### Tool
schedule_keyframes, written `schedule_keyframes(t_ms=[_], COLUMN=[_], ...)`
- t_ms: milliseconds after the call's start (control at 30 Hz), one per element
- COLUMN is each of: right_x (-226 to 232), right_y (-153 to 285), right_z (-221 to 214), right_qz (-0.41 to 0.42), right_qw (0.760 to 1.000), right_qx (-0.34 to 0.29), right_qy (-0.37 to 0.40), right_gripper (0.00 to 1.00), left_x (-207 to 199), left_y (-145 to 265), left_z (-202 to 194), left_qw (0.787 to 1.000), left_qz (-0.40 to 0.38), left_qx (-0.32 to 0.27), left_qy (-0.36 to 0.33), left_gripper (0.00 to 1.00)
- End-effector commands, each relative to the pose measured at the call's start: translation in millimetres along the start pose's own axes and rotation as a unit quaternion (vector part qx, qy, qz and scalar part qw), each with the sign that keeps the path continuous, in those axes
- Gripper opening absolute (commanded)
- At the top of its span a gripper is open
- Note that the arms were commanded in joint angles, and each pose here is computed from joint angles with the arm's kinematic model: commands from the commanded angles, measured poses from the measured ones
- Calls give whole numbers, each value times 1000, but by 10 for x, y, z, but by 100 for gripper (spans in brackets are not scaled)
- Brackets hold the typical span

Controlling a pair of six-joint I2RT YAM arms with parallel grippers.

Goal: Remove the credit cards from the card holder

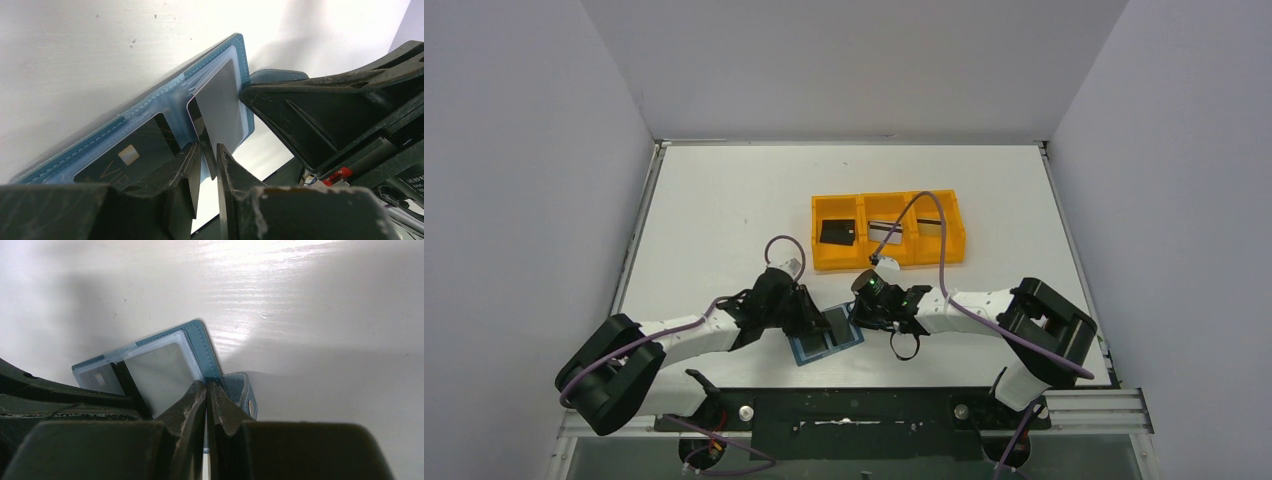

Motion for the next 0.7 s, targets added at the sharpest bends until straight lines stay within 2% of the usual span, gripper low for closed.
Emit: schedule_keyframes(t_ms=[0, 500, 600, 667], right_x=[-335, -363, -356, -361], right_y=[-105, -71, -80, -82], right_z=[-222, -205, -207, -207], right_qz=[-55, -57, -58, -61], right_qw=[998, 998, 998, 997], right_qx=[41, 34, 36, 36], right_qy=[12, 4, 6, 7], right_gripper=[0, 0, 0, 0], left_x=[-152, -98, -78, -25], left_y=[-4, -34, -33, -11], left_z=[86, 86, 60, 44], left_qw=[999, 999, 1000, 1000], left_qz=[-39, -26, -17, 10], left_qx=[-19, -21, -10, -7], left_qy=[8, 8, 5, 4], left_gripper=[18, 16, 20, 26])
Point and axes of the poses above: each gripper's point midway between its finger pads, its own y axis back along the fingers, its own x axis along the line the jaws close on, z = x × y, the point moved 2 cm from there along y, back along the fingers, and after that the axes turned 10 degrees about -y, right-handed, at the moved point
